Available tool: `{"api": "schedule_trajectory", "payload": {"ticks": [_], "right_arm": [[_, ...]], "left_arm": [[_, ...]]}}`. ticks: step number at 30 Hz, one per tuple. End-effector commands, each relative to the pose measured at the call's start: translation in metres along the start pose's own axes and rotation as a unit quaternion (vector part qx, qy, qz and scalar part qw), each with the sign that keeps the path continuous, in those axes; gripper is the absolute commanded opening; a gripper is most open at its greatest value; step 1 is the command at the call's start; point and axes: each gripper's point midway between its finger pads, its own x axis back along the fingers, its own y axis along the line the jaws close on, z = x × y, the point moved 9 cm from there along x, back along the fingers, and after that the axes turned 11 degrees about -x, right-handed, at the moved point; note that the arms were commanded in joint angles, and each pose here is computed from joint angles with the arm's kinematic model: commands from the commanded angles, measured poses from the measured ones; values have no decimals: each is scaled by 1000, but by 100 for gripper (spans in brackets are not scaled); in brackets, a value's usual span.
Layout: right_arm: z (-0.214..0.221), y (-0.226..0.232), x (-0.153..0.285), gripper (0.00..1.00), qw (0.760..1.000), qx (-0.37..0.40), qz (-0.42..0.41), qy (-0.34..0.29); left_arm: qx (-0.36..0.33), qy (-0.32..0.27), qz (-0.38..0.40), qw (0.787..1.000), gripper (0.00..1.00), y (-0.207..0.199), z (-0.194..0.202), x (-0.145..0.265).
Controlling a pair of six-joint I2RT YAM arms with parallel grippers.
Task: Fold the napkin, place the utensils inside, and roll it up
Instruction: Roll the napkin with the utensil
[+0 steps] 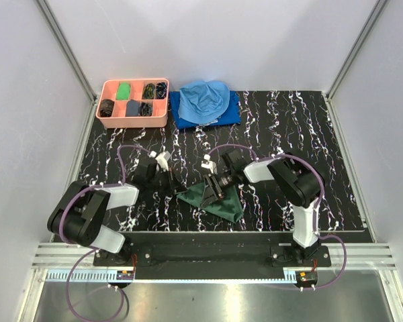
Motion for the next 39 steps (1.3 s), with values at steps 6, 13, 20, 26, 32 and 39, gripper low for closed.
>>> {"api": "schedule_trajectory", "payload": {"ticks": [6,13,20,26,32,39], "right_arm": [[-23,40,43,68,968,89,209,-106],[-6,81,42,72,893,237,343,-169],[18,78,5,74,833,314,432,-143],[24,64,-14,74,803,341,473,-118],[26,54,-24,72,807,336,475,-100],[37,37,-35,45,843,271,459,-72]], "left_arm": [[25,95,-31,995,0,10,8,-13],[27,113,-36,993,0,9,10,-16],[32,123,-36,991,0,8,10,-16],[31,123,-35,991,0,6,9,-15],[28,119,-32,992,3,4,6,-14],[-2,57,-45,997,57,-10,-20,0]]}}
